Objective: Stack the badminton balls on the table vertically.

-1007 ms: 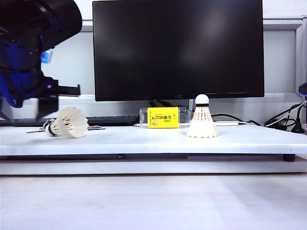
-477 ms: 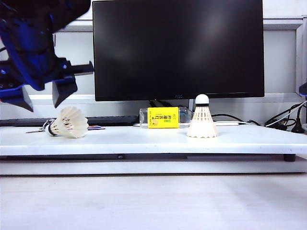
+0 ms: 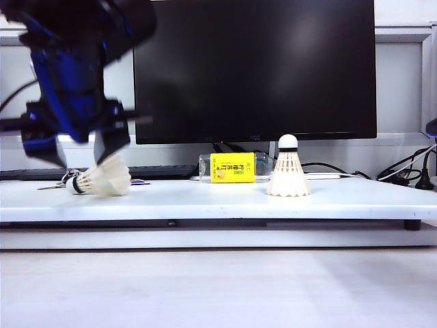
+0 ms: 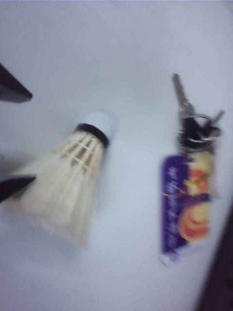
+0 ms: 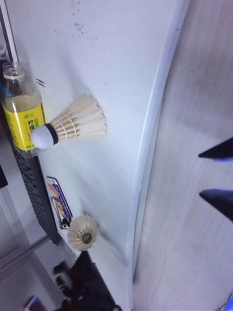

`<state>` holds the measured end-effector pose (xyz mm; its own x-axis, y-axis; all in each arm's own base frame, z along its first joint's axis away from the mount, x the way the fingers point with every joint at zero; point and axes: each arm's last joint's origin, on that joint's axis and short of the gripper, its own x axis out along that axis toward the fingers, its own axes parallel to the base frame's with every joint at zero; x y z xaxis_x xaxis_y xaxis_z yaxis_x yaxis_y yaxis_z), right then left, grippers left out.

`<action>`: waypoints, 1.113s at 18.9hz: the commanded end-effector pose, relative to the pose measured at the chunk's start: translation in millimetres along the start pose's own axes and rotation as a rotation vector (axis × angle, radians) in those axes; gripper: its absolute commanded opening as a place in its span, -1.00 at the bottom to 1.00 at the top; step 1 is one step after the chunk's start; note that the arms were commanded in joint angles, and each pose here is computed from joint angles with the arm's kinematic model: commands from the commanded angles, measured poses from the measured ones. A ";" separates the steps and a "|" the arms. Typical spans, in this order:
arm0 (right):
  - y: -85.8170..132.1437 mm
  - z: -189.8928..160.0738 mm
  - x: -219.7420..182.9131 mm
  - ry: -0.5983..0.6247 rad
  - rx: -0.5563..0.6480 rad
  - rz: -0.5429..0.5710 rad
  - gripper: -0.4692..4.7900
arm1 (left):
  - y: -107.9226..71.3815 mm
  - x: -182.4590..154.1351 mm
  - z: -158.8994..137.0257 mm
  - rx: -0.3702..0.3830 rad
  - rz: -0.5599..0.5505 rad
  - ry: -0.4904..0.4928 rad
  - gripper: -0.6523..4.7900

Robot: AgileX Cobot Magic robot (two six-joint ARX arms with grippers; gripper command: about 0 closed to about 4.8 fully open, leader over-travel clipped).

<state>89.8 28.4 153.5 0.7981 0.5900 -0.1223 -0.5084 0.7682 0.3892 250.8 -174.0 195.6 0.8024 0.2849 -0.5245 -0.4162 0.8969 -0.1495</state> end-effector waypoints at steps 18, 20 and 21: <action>0.7 0.0 0.3 -0.004 0.000 -0.010 -0.50 | -6.7 -3.9 8.7 0.008 0.019 -0.026 -0.14; 0.7 0.0 0.3 -0.004 0.000 -0.009 -0.50 | -5.1 -1.6 10.4 0.003 0.030 -0.030 -0.44; 0.7 0.0 0.3 -0.004 0.000 -0.009 -0.50 | -4.2 -0.4 11.2 0.002 0.034 -0.029 -0.45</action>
<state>89.7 29.2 153.4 0.8015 0.5850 -0.1244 -0.5034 0.7722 0.3877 255.5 -175.1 203.5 0.7966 0.3185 -0.5138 -0.4351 0.8922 -0.1213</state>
